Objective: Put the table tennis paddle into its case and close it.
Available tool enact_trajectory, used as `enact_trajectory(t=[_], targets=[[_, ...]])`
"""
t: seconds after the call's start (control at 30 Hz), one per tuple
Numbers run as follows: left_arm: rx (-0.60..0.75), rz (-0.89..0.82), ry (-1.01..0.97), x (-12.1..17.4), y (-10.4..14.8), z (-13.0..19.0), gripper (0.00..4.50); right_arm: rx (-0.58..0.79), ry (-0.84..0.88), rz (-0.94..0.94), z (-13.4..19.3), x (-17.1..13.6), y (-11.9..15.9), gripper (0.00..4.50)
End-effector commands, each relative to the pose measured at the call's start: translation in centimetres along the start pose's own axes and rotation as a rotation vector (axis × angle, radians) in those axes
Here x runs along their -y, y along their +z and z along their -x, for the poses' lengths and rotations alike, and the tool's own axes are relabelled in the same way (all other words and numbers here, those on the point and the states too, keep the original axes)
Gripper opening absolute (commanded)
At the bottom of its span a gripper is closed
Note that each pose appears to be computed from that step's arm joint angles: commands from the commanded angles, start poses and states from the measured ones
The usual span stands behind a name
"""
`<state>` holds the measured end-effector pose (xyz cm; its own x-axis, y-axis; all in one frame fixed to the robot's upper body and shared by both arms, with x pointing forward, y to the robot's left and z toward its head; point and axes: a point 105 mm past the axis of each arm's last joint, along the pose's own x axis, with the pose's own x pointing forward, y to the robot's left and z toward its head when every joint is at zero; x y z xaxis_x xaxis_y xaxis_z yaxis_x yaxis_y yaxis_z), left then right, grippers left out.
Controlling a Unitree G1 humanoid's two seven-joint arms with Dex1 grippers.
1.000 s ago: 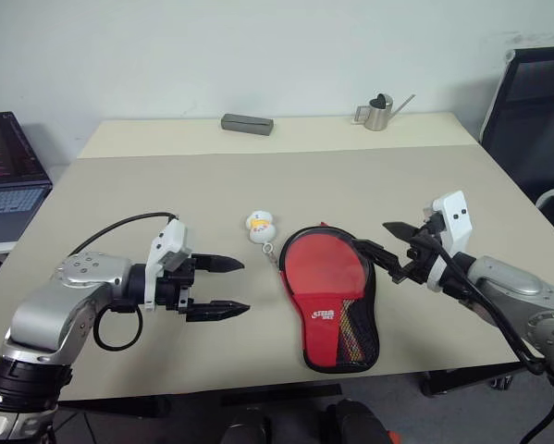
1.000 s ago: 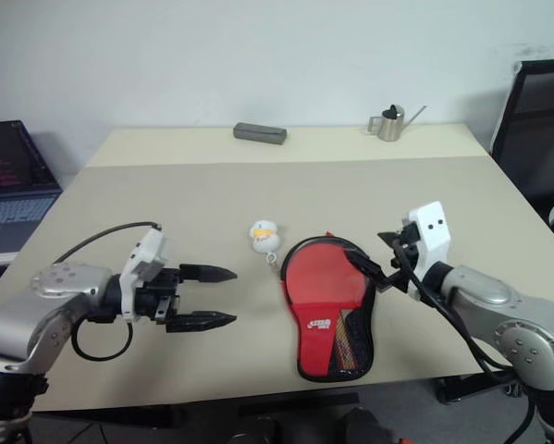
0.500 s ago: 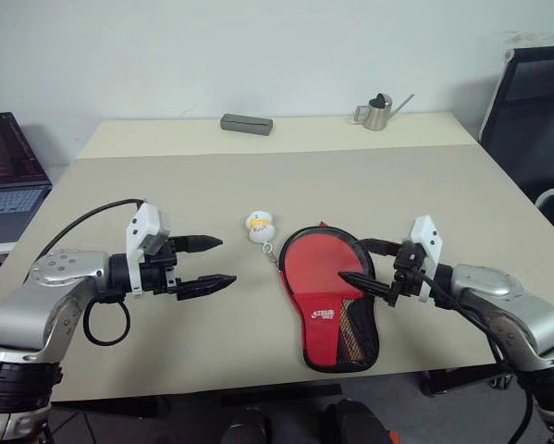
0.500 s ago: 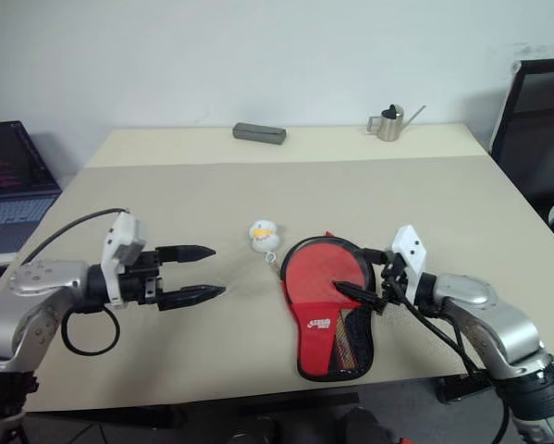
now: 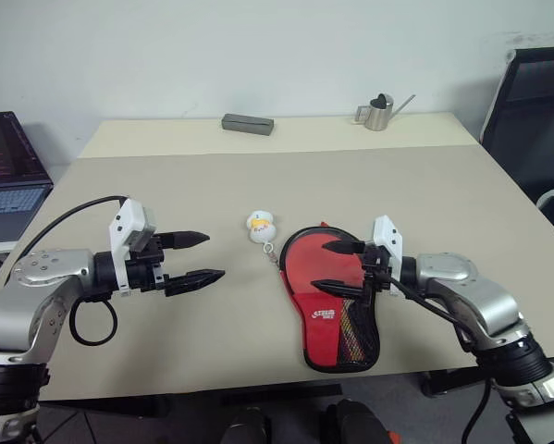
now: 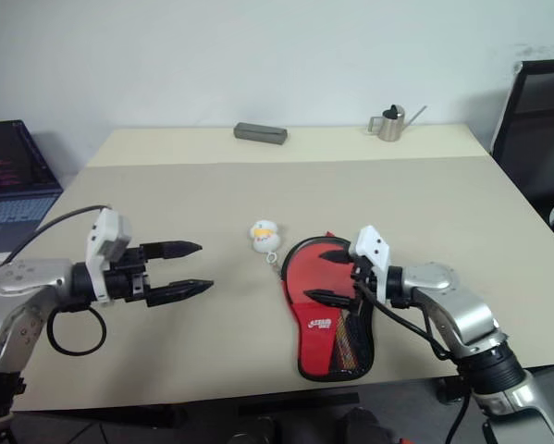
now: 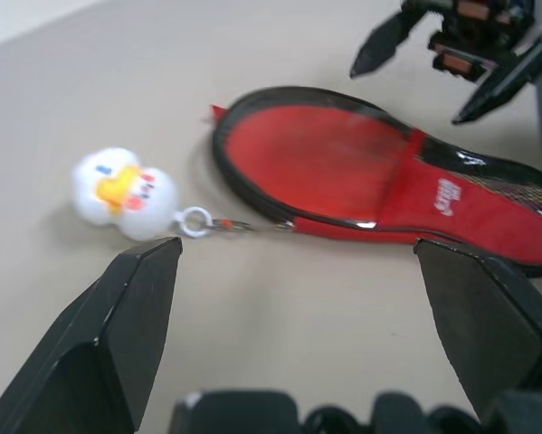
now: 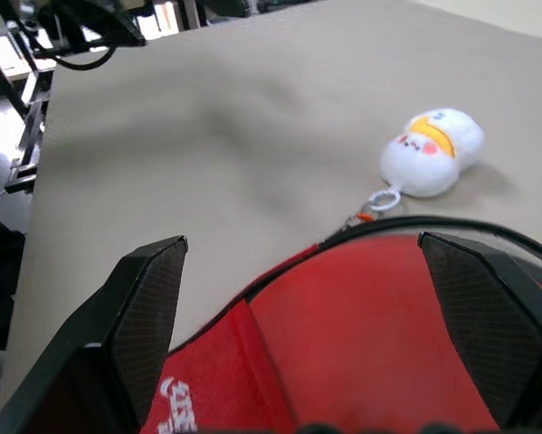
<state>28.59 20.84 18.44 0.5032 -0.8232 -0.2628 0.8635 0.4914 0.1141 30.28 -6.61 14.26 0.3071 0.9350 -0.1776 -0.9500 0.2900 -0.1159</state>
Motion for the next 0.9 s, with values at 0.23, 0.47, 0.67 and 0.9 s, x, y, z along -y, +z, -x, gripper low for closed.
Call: enact_trajectory(t=[0.23, 0.47, 0.67, 0.9], targets=[[0.007, -0.053, 0.053, -0.8, 1.2, 0.8, 4.5, -0.032, 0.07, -0.002, -1.5, 0.2, -4.1, 4.48], [0.005, -0.052, 0.057, -1.5, 0.9, -0.5, 4.5, -0.129, 0.078, 0.01, -2.2, 0.8, -7.5, 4.48], [-0.039, -0.026, 0.056, -2.5, -0.2, -1.8, 4.5, -0.137, 0.065, 0.029, -3.1, 1.3, -8.0, 4.48], [-0.087, -0.066, 0.16, -5.5, -1.2, -3.8, 4.5, -0.14, 0.055, 0.014, -3.3, 1.5, -8.2, 4.48]])
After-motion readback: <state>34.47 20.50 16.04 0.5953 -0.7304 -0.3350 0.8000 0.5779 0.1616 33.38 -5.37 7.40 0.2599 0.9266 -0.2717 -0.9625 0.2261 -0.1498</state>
